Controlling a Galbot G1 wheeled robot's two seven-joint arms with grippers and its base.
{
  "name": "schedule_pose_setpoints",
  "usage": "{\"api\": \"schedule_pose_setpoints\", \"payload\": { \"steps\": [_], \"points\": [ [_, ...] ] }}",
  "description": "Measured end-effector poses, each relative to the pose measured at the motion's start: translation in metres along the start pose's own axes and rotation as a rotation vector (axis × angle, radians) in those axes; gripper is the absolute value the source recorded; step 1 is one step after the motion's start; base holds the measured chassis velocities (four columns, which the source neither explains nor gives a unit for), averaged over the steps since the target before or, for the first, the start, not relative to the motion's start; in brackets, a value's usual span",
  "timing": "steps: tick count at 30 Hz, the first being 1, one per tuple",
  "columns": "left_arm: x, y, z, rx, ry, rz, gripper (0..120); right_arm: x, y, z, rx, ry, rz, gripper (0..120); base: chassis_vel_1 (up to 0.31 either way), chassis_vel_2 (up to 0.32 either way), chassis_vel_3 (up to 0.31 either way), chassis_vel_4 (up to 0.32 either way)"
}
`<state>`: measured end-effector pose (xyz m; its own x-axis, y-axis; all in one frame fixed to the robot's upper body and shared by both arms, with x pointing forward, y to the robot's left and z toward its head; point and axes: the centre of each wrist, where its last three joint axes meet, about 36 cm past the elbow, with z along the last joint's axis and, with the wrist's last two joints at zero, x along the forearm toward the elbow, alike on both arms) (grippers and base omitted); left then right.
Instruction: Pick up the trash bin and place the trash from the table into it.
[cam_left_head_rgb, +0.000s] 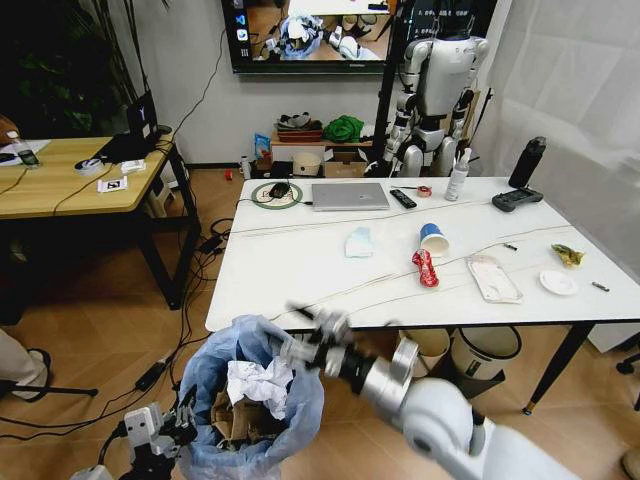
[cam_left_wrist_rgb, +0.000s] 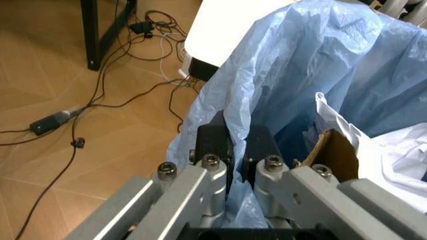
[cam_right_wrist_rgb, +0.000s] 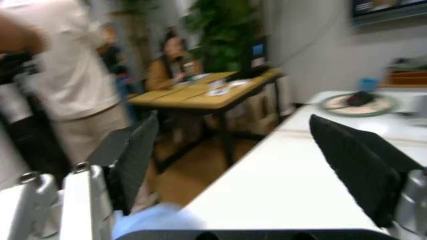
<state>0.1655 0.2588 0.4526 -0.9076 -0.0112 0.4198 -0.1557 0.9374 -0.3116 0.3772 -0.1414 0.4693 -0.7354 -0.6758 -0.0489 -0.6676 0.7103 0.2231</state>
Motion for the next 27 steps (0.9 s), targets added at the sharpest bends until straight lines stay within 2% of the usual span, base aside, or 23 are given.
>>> {"api": "schedule_pose_setpoints", "payload": {
  "steps": [1, 2, 4, 8, 17, 27],
  "points": [
    [0.000, 0.000, 0.000, 0.000, 0.000, 0.001, 0, -0.007, -0.010, -0.007, 0.004, -0.006, 0.066, 93, 0.000, 0.000, 0.000, 0.000],
    [0.000, 0.000, 0.000, 0.000, 0.000, 0.001, 0, -0.007, -0.010, -0.007, 0.004, -0.006, 0.066, 93, 0.000, 0.000, 0.000, 0.000],
    [0.000, 0.000, 0.000, 0.000, -0.001, 0.001, 0, -0.014, -0.026, -0.016, 0.007, -0.001, 0.150, 98, 0.000, 0.000, 0.000, 0.000],
    [-0.001, 0.000, 0.000, 0.000, -0.002, 0.002, 0, -0.026, -0.062, -0.020, -0.005, 0.038, 0.285, 100, 0.000, 0.000, 0.000, 0.000],
    [-0.001, 0.003, 0.000, -0.001, -0.001, 0.002, 0, -0.053, -0.095, -0.018, -0.061, 0.080, 0.379, 100, 0.000, 0.000, 0.000, 0.000],
    [-0.003, 0.003, 0.000, 0.001, -0.004, 0.004, 0, -0.093, -0.126, -0.016, -0.040, 0.147, 0.507, 100, 0.000, 0.000, 0.000, 0.000]
  ]
}}
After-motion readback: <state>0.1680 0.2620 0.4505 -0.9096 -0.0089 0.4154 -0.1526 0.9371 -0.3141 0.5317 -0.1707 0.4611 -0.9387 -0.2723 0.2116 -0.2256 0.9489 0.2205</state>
